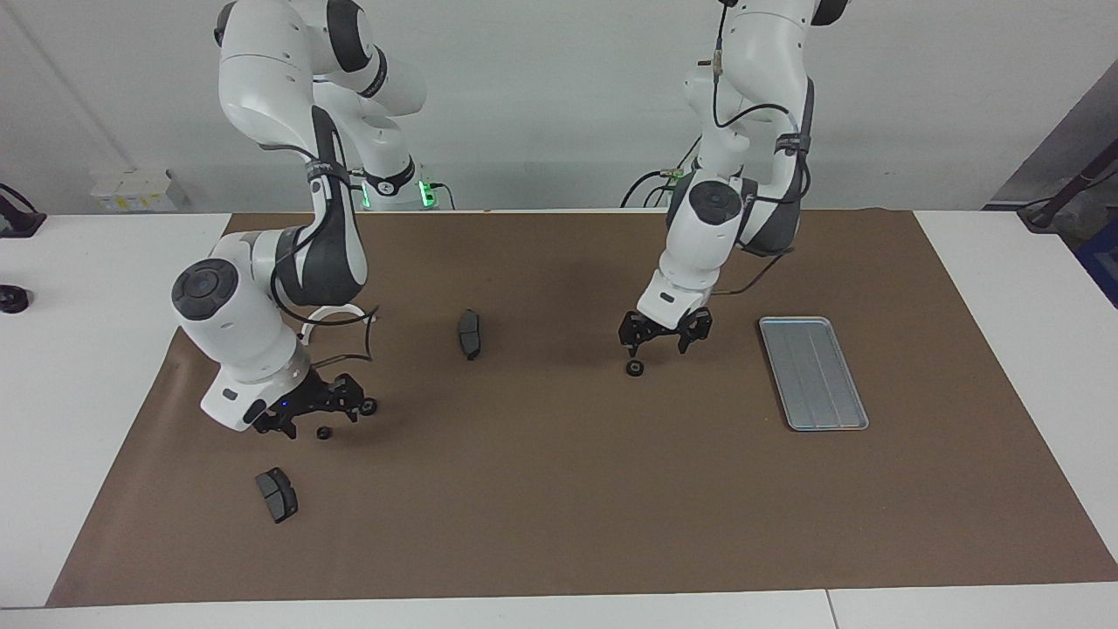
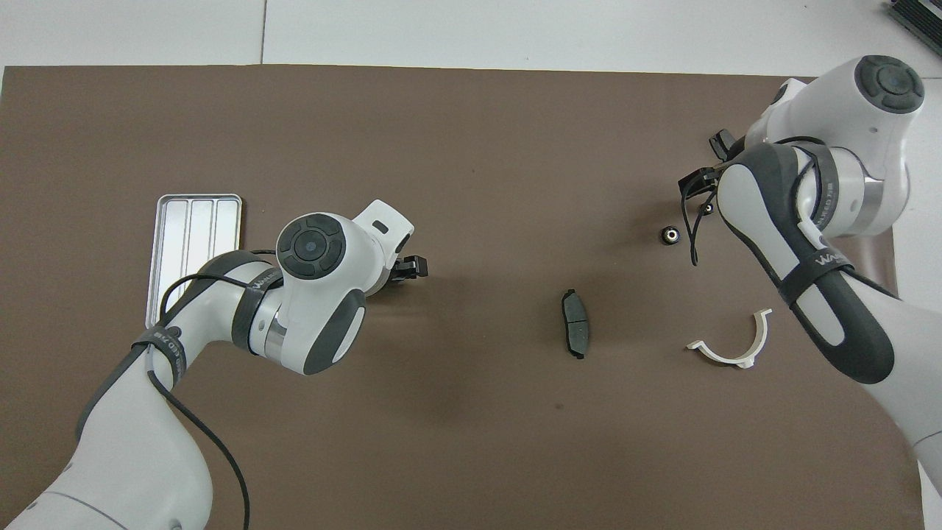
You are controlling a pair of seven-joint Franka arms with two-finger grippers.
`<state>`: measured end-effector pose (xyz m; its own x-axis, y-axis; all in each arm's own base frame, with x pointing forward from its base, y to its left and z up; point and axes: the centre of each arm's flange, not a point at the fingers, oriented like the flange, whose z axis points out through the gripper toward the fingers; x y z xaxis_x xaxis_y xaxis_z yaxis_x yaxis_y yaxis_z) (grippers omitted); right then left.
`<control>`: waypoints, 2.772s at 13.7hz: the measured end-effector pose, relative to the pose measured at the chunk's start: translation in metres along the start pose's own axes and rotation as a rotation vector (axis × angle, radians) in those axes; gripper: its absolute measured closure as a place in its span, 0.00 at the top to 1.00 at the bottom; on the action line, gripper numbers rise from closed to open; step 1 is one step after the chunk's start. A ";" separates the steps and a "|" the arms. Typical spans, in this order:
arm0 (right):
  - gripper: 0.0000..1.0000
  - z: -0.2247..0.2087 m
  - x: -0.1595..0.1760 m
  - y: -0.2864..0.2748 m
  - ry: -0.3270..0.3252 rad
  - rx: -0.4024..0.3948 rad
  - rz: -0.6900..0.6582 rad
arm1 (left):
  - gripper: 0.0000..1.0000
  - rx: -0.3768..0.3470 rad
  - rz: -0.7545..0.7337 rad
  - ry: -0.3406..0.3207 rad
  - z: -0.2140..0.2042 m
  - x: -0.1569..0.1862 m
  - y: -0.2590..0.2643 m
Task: Pick bearing gear from pile to tray
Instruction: 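Grasp another gear with the right gripper while the left gripper holds, then place the gear on the tray with the left gripper while right carries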
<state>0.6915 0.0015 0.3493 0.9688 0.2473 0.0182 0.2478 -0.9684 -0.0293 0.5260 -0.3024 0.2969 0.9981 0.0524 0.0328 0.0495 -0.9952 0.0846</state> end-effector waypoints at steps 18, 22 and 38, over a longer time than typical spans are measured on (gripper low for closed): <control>0.71 0.059 -0.028 0.018 -0.017 0.002 0.036 | 0.55 0.027 0.035 0.060 -0.004 0.004 0.001; 0.64 0.060 -0.032 0.028 -0.021 0.002 0.028 | 0.51 0.024 0.036 0.062 0.000 0.004 0.001; 0.25 0.057 -0.027 0.028 0.039 -0.016 0.024 | 0.35 0.088 0.067 0.049 -0.108 0.052 -0.094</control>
<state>0.6731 -0.0309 0.2910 0.9733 0.2225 0.0565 0.2237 -0.9746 -0.0140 0.5697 -0.1968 0.3982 0.9964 -0.0123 0.0841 -0.0117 -0.9999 -0.0072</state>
